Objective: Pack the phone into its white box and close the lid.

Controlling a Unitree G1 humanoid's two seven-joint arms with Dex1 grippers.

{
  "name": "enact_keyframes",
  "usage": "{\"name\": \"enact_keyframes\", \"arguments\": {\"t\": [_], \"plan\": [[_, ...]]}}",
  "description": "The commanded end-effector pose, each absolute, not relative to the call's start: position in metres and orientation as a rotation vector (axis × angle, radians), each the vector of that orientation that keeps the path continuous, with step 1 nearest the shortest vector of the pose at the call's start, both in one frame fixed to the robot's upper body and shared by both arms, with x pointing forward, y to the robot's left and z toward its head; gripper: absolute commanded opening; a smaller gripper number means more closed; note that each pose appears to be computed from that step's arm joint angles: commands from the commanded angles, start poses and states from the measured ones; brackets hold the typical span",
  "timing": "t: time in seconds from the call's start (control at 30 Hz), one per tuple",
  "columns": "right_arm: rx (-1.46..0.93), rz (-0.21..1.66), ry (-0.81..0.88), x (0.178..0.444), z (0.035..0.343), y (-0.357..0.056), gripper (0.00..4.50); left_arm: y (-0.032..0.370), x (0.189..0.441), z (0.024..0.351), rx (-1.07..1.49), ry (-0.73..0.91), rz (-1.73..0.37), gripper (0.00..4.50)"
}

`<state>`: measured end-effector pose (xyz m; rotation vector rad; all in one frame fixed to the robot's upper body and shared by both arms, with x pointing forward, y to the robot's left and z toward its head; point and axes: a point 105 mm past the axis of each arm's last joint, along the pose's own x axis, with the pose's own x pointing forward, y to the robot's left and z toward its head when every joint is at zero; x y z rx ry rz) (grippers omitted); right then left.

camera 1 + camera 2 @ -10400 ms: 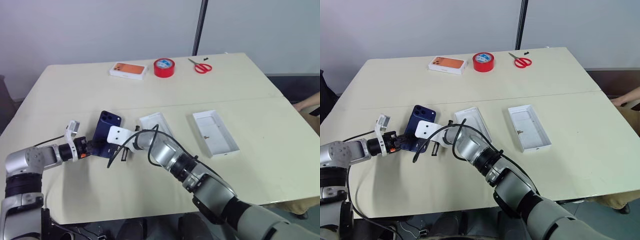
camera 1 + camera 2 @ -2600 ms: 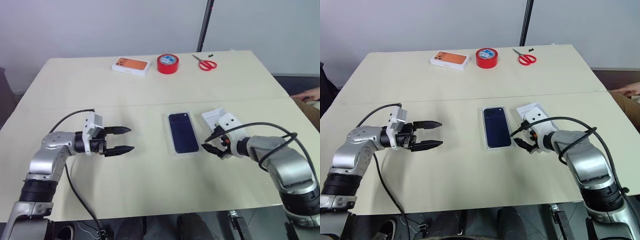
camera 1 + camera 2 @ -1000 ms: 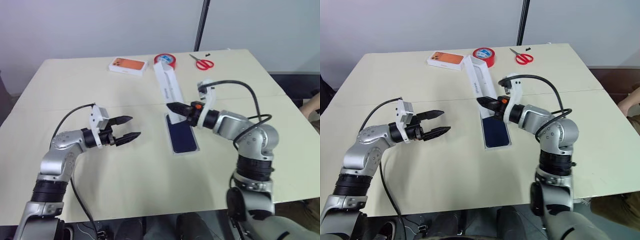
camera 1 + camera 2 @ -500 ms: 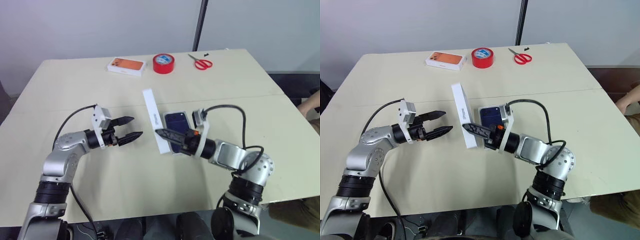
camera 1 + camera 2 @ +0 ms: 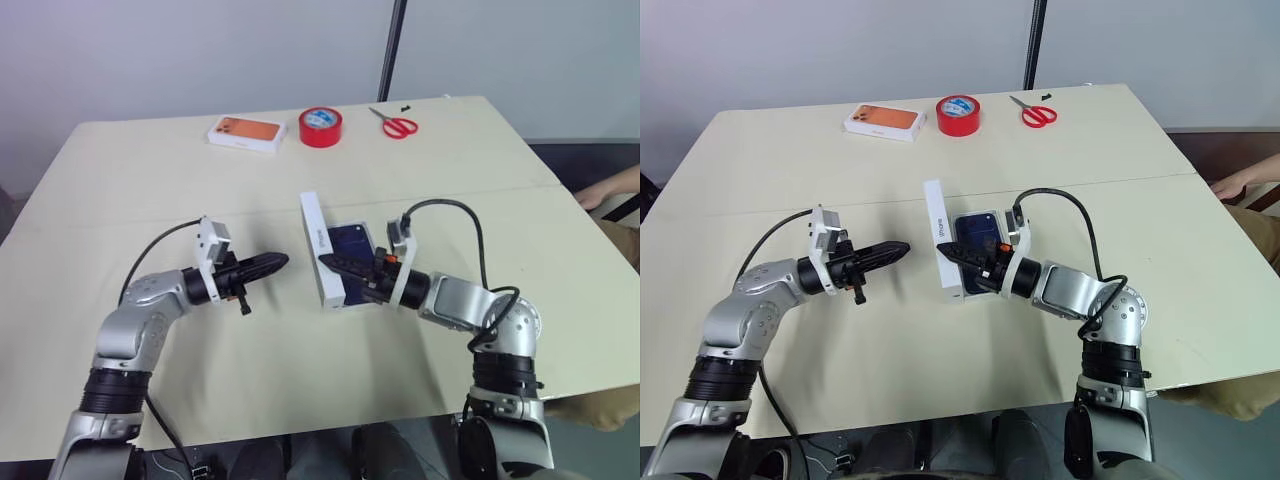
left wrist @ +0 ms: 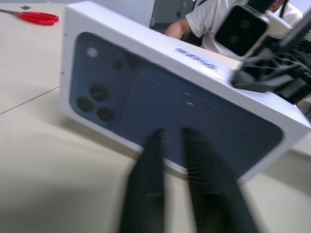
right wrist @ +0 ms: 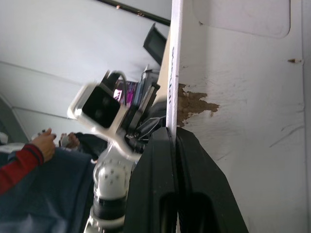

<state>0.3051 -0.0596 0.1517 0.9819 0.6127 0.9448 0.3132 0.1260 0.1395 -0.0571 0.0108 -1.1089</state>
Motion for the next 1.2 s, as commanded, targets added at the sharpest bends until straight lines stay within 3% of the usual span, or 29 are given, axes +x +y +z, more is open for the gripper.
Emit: {"name": "enact_keyframes", "arguments": {"t": [0.03,0.17,0.23,0.3,0.4,0.5,0.63,0.73,0.87,0.97,1.2], "plan": [[0.959,0.951,0.571,0.310,0.159,-0.060,0.00,0.124,0.314,0.137,-0.034,0.009,-1.107,0.05],[0.946,0.959,0.552,0.309,0.162,-0.062,0.00,0.112,0.318,0.131,-0.049,0.001,-1.108,0.05],[0.942,0.963,0.547,0.308,0.163,-0.063,0.58,0.102,0.322,0.125,-0.058,-0.001,-1.107,0.00],[0.936,0.941,0.533,0.311,0.163,-0.066,1.39,0.092,0.325,0.119,-0.072,0.001,-1.111,0.00],[0.881,0.840,0.486,0.321,0.167,-0.091,2.97,0.072,0.332,0.114,-0.088,-0.009,-1.132,0.00],[0.774,0.782,0.365,0.325,0.199,-0.124,4.44,0.052,0.337,0.116,-0.067,-0.035,-1.159,0.00],[0.517,0.687,0.310,0.319,0.218,-0.163,4.44,0.031,0.341,0.124,-0.091,-0.067,-1.196,0.00],[0.220,0.517,0.325,0.322,0.207,-0.196,4.44,0.018,0.339,0.126,-0.109,-0.070,-1.230,0.00],[0.163,0.571,0.290,0.326,0.205,-0.180,4.44,0.019,0.338,0.127,-0.110,-0.071,-1.229,0.00],[0.043,0.547,0.291,0.332,0.191,-0.171,3.60,0.030,0.339,0.129,-0.099,-0.069,-1.214,0.00],[-0.177,0.586,0.246,0.342,0.168,-0.146,0.03,0.085,0.363,0.146,-0.103,-0.062,-1.018,0.00]]}}
